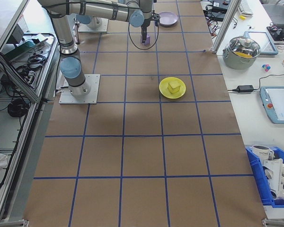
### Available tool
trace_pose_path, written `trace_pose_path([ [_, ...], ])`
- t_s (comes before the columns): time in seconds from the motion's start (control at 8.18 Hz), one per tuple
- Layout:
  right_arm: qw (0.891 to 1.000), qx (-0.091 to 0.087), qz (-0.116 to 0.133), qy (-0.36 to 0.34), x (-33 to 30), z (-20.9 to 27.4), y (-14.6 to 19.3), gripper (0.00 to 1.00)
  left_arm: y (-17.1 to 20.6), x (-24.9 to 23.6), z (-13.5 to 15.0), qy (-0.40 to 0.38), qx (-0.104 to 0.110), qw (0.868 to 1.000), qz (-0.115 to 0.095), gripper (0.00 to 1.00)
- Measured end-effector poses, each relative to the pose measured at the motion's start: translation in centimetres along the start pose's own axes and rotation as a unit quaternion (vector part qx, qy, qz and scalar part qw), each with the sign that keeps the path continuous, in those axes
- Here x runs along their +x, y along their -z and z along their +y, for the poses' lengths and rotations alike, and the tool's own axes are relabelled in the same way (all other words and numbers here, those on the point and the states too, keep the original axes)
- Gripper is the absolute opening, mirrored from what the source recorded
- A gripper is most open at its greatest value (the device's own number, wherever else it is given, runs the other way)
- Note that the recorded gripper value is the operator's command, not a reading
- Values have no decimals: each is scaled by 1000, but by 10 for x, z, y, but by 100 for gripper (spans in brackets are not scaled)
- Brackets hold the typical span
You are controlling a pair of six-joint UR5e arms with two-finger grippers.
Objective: Sort blocks by color into plates
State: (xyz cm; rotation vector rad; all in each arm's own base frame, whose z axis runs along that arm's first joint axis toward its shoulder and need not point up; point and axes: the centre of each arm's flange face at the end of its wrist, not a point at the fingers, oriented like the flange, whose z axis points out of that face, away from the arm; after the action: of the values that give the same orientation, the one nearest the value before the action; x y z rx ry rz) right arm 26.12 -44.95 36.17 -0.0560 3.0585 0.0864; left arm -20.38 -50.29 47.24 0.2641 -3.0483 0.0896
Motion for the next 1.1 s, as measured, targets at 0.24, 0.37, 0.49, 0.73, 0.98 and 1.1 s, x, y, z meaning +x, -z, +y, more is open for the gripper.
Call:
trace_pose_path([
  [0.24,999,-2,1,-35,66,1,49,100,-31,22,3,70,-31,997,-9,100],
  [0.37,999,3,0,-53,85,-3,73,100,-53,31,4,112,-56,992,-19,100],
  [0.49,998,1,0,-64,95,-8,97,100,-78,41,6,158,-84,984,-25,100],
  [0.73,997,-14,-1,-76,101,-11,118,100,-120,52,14,202,-126,970,-43,100],
  [0.98,997,-16,-1,-76,101,-10,123,100,-159,47,20,179,-154,969,-70,99],
  [1.1,997,-16,-1,-75,101,-9,124,100,-179,40,22,162,-158,969,-98,100],
])
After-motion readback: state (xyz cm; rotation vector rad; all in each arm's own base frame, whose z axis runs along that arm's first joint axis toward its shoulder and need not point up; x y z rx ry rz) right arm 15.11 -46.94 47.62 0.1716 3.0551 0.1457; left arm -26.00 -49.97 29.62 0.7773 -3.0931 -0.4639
